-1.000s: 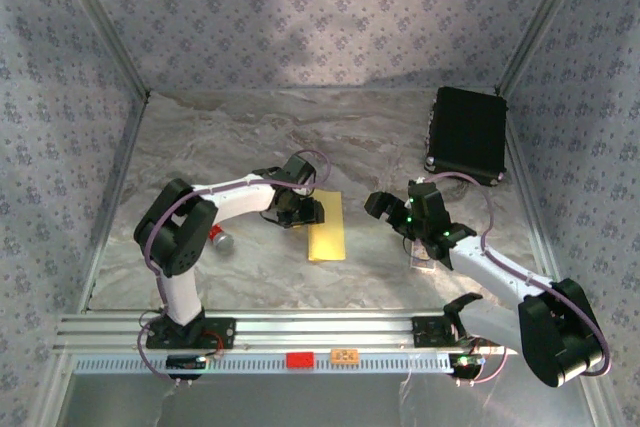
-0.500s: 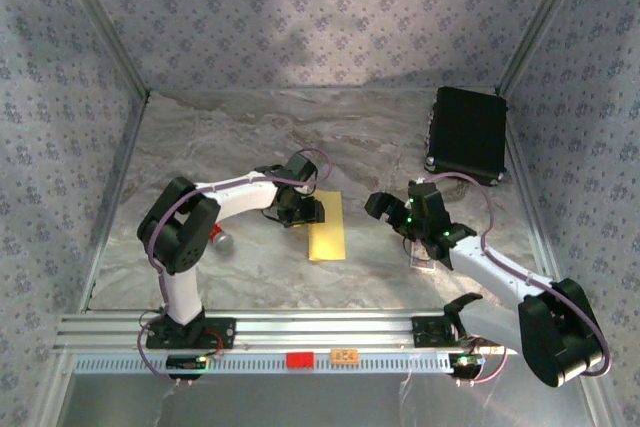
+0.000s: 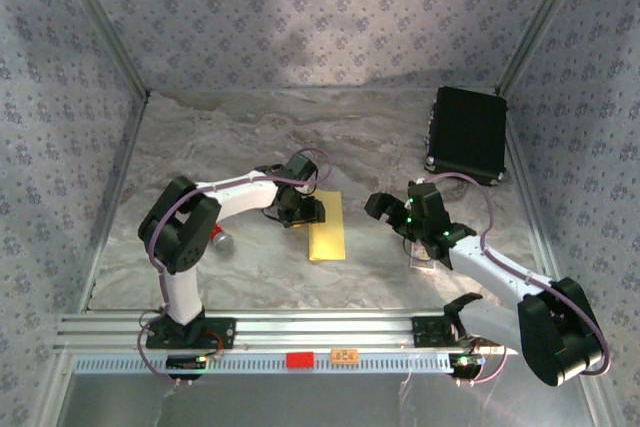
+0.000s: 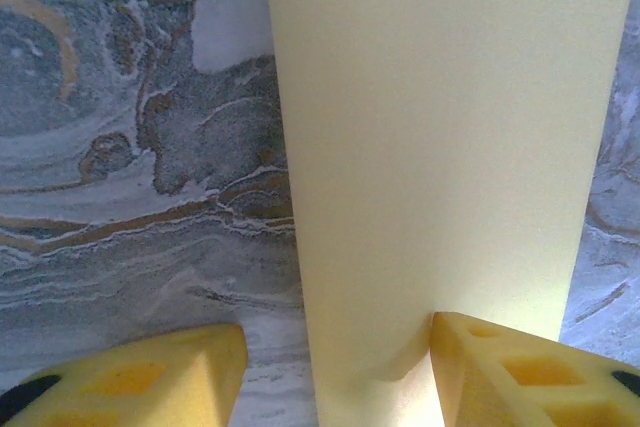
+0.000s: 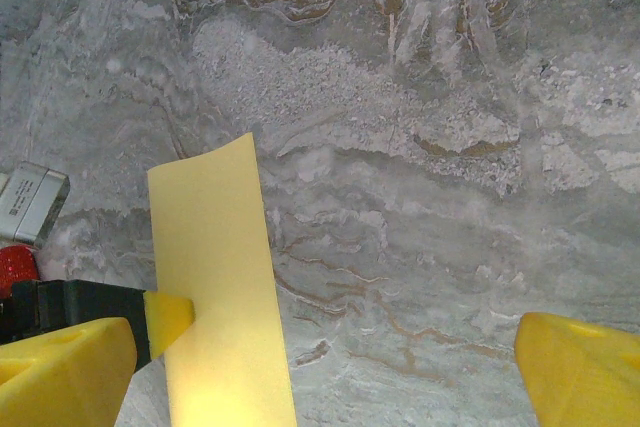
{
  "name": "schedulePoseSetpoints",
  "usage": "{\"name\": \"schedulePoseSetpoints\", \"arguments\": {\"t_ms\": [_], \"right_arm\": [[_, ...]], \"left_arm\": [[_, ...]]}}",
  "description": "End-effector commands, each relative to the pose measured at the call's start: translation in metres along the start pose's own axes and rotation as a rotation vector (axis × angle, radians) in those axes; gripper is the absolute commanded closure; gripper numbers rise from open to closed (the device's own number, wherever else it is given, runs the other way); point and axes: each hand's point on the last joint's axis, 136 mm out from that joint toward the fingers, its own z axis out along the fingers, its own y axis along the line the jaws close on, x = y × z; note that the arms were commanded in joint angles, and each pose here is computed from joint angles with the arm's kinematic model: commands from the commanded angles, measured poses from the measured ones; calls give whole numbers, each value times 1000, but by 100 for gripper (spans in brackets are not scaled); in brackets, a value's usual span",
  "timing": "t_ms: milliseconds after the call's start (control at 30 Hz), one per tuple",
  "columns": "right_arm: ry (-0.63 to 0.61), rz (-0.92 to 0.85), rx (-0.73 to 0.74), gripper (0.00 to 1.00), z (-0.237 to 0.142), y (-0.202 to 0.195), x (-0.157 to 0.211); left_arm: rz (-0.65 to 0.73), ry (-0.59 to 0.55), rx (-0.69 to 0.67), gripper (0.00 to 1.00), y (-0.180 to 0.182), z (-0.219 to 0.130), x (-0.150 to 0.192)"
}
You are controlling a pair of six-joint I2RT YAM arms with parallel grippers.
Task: Fold a paper plane with a square sheet of paper (pick it up from the middle)
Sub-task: First fold the square sheet of paper in half at the center of the table, then hold the square sheet of paper at the center of the table.
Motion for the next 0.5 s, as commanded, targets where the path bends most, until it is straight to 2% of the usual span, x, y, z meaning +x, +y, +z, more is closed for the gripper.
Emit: {"name": "schedulePoseSetpoints", "arguments": {"t_ms": [0,467], "right_arm": [[-4,4,4,1,-1,2,-3],[0,7,6,1,1,2,-2]], "left_arm": [[-2,41,-55,47,17,34,10],[-11,50,-77,46,20,40,11]]}}
